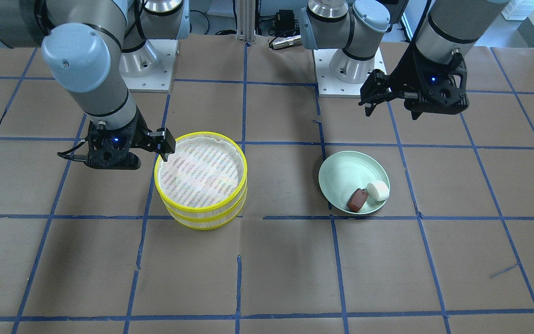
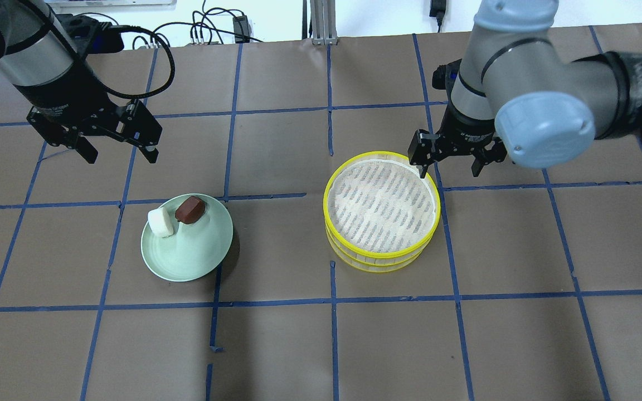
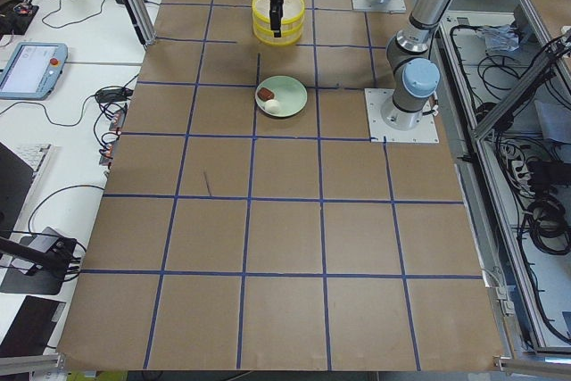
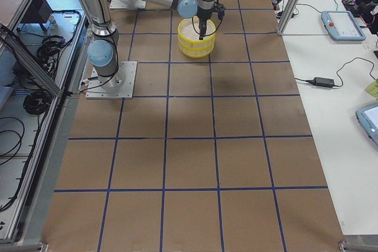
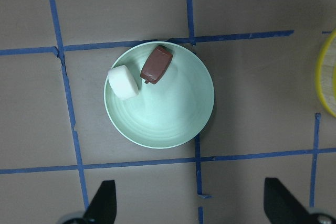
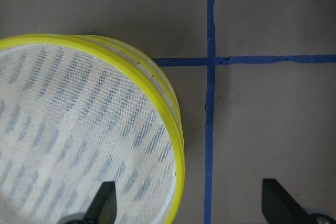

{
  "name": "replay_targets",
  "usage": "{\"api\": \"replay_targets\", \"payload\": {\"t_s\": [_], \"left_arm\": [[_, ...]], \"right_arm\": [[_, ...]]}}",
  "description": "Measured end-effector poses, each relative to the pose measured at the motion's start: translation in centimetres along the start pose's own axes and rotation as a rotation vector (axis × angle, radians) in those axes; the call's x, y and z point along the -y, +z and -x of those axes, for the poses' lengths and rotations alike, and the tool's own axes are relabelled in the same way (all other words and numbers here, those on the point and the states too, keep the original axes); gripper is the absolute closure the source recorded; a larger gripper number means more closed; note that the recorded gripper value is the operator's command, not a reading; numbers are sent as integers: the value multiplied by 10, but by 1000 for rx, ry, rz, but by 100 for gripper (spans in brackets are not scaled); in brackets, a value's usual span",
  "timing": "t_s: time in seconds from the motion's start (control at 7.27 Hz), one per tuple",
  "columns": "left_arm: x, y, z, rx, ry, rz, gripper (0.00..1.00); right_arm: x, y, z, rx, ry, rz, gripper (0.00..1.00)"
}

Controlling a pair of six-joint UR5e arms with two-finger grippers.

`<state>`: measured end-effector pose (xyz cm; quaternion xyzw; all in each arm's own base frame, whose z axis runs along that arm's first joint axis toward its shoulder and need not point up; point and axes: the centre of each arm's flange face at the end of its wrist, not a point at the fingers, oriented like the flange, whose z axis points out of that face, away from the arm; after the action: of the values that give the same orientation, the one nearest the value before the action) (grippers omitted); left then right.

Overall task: Place buns in different layers of steamer
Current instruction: 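Grasp the top steamer tier rim with the right gripper while left lowers to white bun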

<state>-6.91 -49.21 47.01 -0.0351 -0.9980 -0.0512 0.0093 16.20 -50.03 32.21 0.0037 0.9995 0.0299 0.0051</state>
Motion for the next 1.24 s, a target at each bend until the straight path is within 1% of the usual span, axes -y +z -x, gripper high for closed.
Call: {"api": "replay_targets", "payload": {"t_s": [0.14, 0.28, 0.41, 0.55, 0.69, 0.83, 0.96, 1.1, 1.24], "left_arm": [[16, 25, 13, -5, 4, 24, 0], [30, 61, 21, 0, 3, 47, 0], [35, 96, 30, 28, -3, 70, 0], [34, 128, 46, 58, -25, 99, 0], [32, 159, 66, 63, -54, 126, 0], [36, 189, 83, 60, -80, 138, 0], [45, 213, 93, 59, -95, 133, 0], [56, 231, 99, 56, -104, 118, 0], [63, 242, 100, 41, -120, 101, 0]], "right_arm": [[-4, 22, -1, 0, 1, -8, 16], [-7, 33, -1, 1, 2, -6, 33], [-8, 37, -1, 0, 1, -4, 52], [-9, 39, -1, -1, -1, 0, 66], [-9, 40, -1, -3, -4, 5, 72], [-10, 41, -2, -4, -7, 8, 86], [-10, 40, -3, -4, -8, 8, 93], [-9, 39, -4, -3, -7, 7, 95], [-10, 37, -4, -4, -7, 4, 94]]}}
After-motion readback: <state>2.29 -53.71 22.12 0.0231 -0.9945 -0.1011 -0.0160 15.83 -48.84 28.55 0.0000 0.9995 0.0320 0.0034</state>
